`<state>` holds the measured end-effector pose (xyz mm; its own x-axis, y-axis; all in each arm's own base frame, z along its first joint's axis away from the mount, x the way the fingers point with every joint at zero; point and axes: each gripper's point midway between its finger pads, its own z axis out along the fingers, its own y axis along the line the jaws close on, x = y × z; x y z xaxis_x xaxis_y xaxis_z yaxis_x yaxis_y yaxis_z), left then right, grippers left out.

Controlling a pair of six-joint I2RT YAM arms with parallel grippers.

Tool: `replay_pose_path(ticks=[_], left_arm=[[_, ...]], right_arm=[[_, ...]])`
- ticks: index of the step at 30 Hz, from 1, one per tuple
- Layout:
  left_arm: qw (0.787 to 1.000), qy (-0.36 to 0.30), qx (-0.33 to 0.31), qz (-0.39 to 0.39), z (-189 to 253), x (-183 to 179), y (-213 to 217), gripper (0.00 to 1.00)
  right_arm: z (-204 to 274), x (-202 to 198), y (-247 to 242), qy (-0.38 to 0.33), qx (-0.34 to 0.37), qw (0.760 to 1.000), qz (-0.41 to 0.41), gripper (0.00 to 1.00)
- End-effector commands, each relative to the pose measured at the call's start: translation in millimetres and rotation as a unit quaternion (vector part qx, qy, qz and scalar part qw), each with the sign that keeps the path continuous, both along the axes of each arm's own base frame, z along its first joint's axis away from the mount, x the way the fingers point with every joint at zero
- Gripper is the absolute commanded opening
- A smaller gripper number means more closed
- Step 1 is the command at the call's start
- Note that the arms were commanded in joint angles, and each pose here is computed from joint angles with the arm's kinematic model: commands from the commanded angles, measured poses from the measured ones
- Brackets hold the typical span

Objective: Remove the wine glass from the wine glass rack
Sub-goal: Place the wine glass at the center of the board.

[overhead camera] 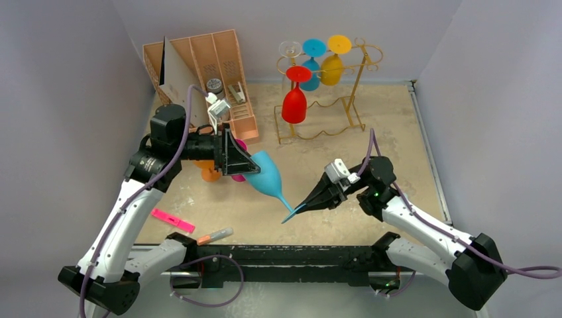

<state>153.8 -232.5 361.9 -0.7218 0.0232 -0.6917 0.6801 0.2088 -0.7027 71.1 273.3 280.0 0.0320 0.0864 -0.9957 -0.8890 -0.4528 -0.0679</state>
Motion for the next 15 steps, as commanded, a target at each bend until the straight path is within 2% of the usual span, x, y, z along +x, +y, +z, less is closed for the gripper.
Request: replay_pose_path(ticks=[1, 10, 15], left_arm=[[0.998, -0.031, -0.030, -0.039, 17, -15, 1, 0.49], [0.996, -0.044, -0.049, -0.064, 28, -25, 1, 0.21], [0.995, -0.038, -0.049, -0.075, 25, -27, 0, 0.12]], right_arm=[[7, -1, 1, -0.018, 0.016, 1.000, 0.009, 0.00], [3, -2, 1, -0.009, 0.004, 1.000, 0.012, 0.00], [2, 3, 3, -0.009, 0.005, 1.000, 0.000, 0.00]])
